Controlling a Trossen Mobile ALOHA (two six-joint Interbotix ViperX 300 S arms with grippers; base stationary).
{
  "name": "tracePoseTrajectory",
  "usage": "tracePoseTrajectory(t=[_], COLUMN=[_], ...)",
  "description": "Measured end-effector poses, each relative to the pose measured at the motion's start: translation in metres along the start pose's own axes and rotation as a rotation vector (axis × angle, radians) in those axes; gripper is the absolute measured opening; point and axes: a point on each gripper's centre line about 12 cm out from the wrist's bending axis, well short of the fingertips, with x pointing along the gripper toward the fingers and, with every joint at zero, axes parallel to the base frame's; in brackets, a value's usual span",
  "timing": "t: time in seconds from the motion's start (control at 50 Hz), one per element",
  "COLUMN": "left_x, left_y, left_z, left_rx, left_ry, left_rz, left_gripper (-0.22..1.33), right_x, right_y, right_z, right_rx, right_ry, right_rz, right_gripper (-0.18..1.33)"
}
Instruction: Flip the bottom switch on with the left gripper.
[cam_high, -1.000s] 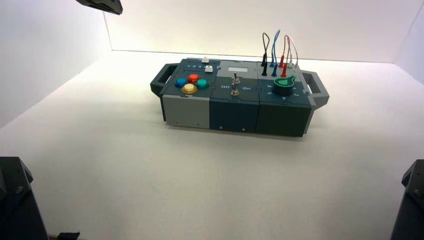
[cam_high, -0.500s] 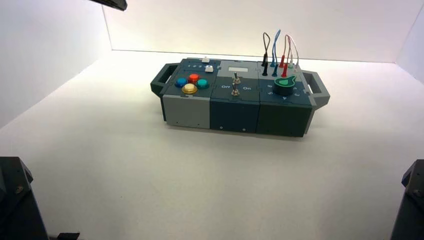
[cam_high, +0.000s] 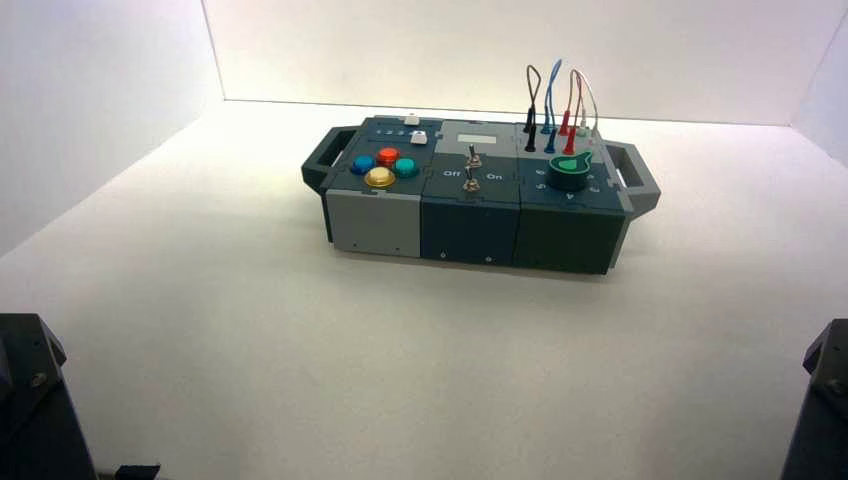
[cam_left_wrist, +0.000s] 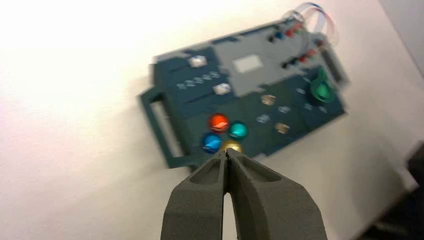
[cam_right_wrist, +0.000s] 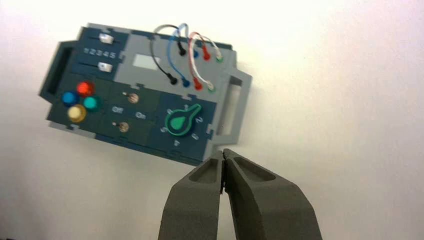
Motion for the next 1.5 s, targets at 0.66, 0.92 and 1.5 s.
tracePoseTrajectory(t=[0.66,0.92,1.5], left_x=[0.062,0.087,0.153], left_y=[-0.037,-0.034,-0.069], left_z=[0.004,0.01,0.037], left_rx=[-0.021,-0.01,0.019], left_ry=[0.253,0.318,0.439], left_rz=[-0.09,0.045,0.079], left_gripper=[0.7,0.7,0.72], right_x=[0.039,0.053,0.109], right_y=[-0.033,-0.043,-0.043], right_z=[0.001,0.007,0.021], right_rx=[0.058,0.061,0.081], right_ry=[0.197,0.245,0.33], right_rz=[-0.132,-0.162,-0.112], right_gripper=[1.09,1.07,1.02])
